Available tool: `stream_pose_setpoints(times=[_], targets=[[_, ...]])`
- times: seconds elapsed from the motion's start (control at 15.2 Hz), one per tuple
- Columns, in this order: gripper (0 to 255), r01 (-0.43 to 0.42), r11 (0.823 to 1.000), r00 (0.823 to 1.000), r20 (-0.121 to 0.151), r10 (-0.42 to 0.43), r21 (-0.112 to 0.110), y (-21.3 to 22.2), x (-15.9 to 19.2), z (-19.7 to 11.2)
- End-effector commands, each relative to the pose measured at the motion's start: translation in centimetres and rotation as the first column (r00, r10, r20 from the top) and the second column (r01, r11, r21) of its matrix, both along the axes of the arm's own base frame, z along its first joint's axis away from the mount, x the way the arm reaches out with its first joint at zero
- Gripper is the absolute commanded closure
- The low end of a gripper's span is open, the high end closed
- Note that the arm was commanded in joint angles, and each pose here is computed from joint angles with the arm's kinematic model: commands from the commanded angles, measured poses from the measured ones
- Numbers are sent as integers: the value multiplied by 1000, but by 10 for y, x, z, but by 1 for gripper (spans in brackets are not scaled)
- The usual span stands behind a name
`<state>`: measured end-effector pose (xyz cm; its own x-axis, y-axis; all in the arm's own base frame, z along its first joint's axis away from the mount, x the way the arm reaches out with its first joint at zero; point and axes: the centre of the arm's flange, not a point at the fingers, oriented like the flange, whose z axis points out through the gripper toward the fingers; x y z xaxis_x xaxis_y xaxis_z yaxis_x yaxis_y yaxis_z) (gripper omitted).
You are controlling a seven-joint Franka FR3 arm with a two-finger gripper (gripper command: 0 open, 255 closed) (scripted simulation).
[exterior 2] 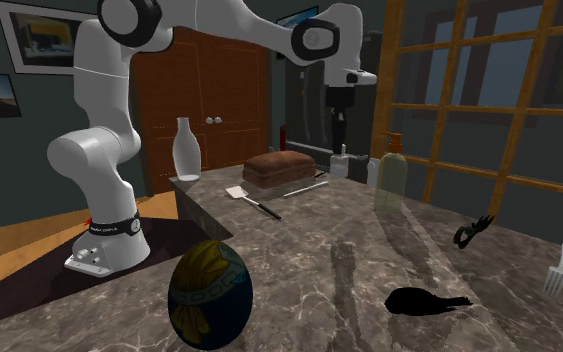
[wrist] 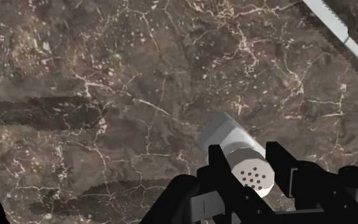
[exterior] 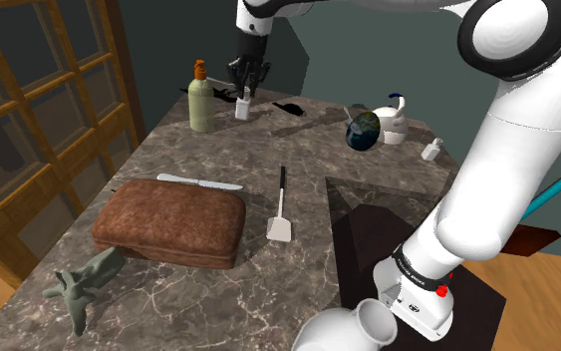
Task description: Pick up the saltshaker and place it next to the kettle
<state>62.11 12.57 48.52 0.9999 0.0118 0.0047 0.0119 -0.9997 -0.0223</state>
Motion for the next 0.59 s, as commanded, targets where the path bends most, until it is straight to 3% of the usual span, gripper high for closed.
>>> stream_pose_setpoints(times=[0.0, 0.53], targets=[[255, 0, 1000, 1000, 0, 0, 0, 0, 1, 10], [255, 0, 1000, 1000, 0, 0, 0, 0, 1, 52]])
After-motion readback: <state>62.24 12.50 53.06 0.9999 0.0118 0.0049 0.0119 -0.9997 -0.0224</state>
